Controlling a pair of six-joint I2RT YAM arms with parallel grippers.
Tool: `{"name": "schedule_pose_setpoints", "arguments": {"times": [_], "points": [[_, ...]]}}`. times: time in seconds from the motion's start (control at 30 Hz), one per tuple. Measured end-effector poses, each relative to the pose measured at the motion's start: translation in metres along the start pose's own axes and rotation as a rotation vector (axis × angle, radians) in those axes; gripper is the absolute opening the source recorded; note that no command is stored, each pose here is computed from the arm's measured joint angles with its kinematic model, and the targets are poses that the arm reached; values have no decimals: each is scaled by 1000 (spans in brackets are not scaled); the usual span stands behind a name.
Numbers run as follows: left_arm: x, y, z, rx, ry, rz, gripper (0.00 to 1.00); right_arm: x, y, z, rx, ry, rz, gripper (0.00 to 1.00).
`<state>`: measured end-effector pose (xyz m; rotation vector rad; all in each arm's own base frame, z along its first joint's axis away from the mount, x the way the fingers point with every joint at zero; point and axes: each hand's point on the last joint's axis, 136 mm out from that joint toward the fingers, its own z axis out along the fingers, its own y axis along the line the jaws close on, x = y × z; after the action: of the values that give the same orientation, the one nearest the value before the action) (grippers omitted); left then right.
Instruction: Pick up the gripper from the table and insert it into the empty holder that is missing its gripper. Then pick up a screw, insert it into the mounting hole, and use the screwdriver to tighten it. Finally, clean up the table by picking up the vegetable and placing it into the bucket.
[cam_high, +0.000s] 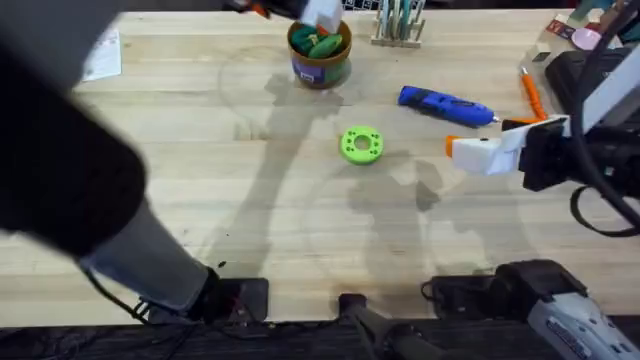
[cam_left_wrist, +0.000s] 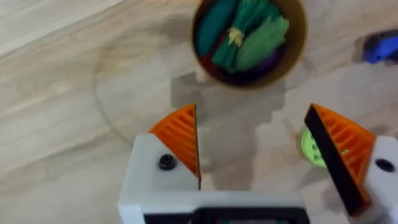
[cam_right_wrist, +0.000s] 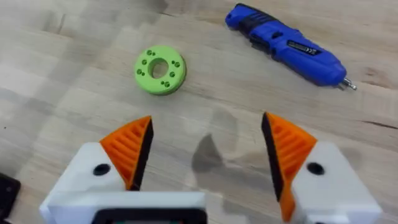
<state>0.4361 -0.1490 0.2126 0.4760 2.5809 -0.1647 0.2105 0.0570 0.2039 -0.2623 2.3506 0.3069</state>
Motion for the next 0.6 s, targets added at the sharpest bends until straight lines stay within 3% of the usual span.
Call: {"name": "schedule_pose_setpoints", "arguments": {"times": [0.13, 0.27, 0.6], "points": [[17, 2, -49, -33, 6, -1, 987, 0, 0, 0, 0, 0, 0, 984], [35, 1, -73, -48, -11, -1, 988, 0, 0, 0, 0, 0, 0, 984], [156, -3, -78, -49, 63, -51, 986, 0, 0, 0, 0, 0, 0, 985]]}}
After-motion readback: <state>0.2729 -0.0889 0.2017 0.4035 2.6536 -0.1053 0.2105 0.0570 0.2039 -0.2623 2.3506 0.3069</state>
